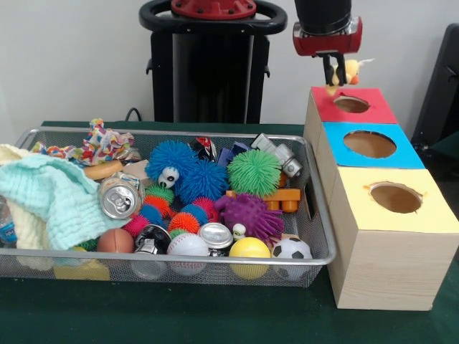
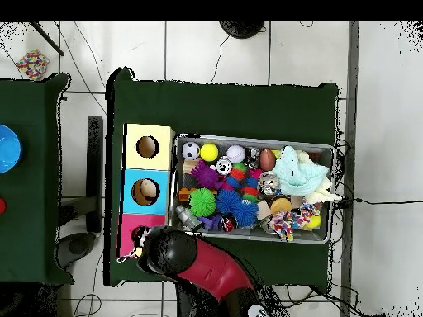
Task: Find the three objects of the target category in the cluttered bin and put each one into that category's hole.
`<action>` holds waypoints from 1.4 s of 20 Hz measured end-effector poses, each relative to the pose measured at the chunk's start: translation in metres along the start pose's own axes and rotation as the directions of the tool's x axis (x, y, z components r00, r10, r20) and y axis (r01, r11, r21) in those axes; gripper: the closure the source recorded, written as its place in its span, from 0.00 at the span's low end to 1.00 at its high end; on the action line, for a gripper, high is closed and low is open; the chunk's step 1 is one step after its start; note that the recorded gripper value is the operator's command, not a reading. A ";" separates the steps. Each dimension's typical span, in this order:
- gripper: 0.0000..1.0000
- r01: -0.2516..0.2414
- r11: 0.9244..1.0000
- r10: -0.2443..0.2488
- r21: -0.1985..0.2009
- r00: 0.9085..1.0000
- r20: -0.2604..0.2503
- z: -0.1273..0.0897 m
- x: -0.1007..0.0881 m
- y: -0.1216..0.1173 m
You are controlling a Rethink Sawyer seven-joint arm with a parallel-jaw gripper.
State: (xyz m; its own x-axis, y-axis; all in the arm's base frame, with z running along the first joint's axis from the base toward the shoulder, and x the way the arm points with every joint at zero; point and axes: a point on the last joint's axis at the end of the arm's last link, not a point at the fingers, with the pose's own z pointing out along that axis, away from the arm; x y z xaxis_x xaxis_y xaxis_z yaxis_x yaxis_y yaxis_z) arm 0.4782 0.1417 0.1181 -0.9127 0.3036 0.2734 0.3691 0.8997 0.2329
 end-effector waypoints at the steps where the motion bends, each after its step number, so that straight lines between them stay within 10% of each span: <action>1: 1.00 -0.001 1.000 0.001 -0.005 1.000 0.006 0.001 -0.001 0.001; 13: 1.00 -0.002 0.997 0.012 -0.073 0.990 0.138 0.018 -0.019 -0.003; 28: 1.00 -0.022 0.991 0.026 -0.130 0.999 0.033 0.043 0.010 0.013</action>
State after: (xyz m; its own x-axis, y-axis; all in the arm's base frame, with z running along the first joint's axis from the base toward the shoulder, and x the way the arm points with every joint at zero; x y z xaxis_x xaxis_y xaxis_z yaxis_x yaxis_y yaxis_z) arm 0.4662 0.1699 0.0836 -0.9081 0.3372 0.2483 0.4083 0.8447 0.3460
